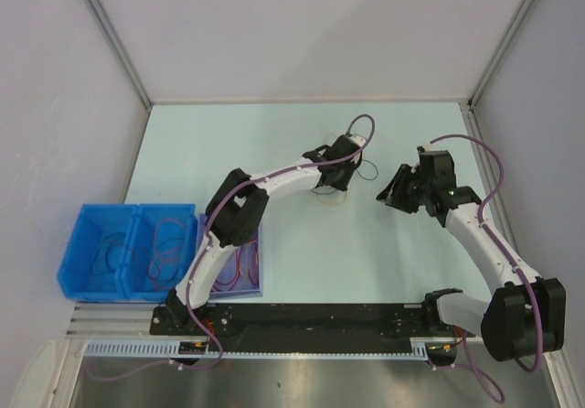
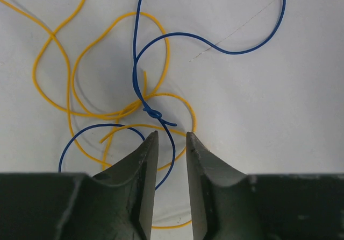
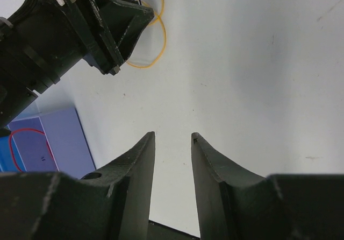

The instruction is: Untangle the cables

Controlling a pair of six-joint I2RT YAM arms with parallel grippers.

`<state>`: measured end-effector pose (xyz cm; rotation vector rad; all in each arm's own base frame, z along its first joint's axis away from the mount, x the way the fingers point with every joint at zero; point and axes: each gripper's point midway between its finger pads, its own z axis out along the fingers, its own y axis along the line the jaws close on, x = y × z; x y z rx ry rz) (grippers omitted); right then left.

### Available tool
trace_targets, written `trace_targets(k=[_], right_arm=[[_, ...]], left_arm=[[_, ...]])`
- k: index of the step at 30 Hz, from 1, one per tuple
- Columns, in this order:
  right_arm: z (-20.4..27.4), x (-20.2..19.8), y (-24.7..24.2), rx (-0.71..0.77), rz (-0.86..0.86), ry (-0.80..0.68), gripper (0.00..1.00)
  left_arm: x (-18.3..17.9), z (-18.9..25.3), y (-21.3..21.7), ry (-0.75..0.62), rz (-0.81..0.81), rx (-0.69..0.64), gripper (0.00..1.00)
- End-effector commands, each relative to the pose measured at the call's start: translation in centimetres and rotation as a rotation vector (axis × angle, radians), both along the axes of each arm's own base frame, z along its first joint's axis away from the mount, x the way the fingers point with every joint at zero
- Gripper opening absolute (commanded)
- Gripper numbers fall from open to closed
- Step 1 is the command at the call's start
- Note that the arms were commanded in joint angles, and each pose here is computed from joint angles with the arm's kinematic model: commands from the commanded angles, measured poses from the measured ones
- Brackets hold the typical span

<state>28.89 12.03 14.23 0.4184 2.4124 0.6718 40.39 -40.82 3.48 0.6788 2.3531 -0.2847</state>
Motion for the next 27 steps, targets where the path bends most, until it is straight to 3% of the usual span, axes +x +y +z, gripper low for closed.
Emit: trace_targets(k=[1,3,6,7,12,18,27], right_arm=[[0.4,0.2,0.3,0.001,0.024,-0.034,0.38],[0.4,0.3,0.3,0.001,0.025,-0.036,0.37],[0.4,0.2,0.3,0.002,0.026,-0.038,0.37],[0.4,0.3,0.2,0.0,0.027,-0.039,0.37],[0.6,0.3,0.4,0.006,0.032,-0.045,0.37],[1.0,0.2,0.3,0.011,0.022,-0.056,0.36],[2.5,-0.1,0.1,0.012,-0.012,-0.097,0.33]], left_arm=[[1.2,1.9,-1.1,-0.042,-0.015,-0.045,0.3],[1.2,1.8,-1.2,-0.04,-0.015,-0.043,0.26],[1.4,1.6,-1.4,-0.036,-0.019,-0.033,0.1],[1.5,1.8,-1.4,-0.038,-0.021,-0.032,0.0],[1.6,6.5,-1.9,-0.077,-0.024,-0.073,0.0],[1.2,16.2,-0.7,-0.167,0.012,-0.188,0.01],[-1.7,25.3,1.5,-0.227,-0.011,-0.363,0.0]])
